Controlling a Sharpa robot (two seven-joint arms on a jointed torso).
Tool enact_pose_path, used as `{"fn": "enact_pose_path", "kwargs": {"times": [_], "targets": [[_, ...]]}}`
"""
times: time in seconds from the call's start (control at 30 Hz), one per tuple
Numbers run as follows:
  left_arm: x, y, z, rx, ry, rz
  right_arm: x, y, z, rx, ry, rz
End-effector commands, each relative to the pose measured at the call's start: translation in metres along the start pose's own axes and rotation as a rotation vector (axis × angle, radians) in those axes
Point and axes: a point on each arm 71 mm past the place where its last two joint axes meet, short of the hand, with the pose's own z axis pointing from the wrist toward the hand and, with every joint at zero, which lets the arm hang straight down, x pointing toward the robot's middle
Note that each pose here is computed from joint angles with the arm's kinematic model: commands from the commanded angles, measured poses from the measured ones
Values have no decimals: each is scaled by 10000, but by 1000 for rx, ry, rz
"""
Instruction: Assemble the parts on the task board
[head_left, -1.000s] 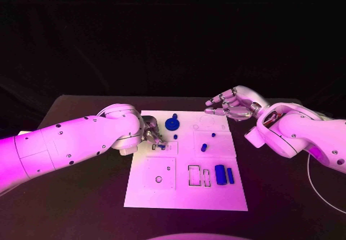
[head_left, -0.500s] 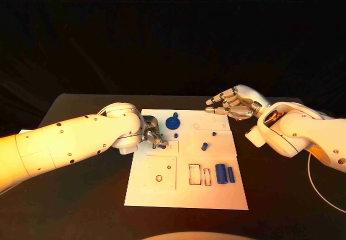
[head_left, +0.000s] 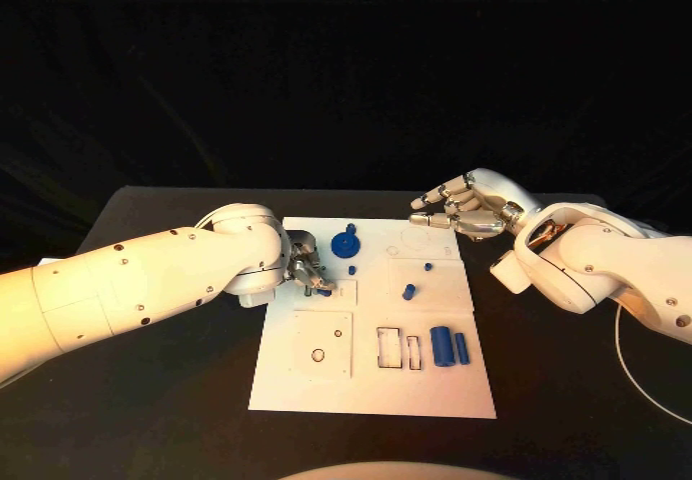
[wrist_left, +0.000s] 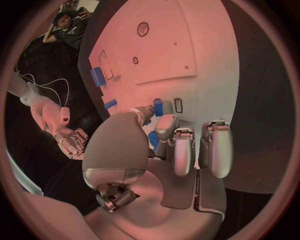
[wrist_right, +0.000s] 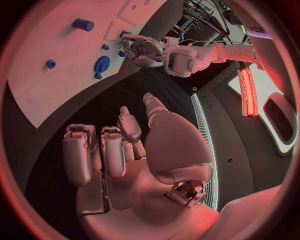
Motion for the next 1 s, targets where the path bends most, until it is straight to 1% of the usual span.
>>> {"fn": "enact_pose_path", "kwargs": {"times": [0.03, 0.27, 0.53, 1.0], "targets": [[46, 19, 20, -54, 28, 28, 22, 15, 0, -12, 16, 1], [56, -17, 46, -53, 37, 26, 29, 24, -2, -14, 18, 2], [60, -34, 67, -59, 47, 28, 18, 25, -12, -15, 7, 3], [59, -55, 86, -59, 52, 31, 19, 33, -17, -18, 5, 5]]}}
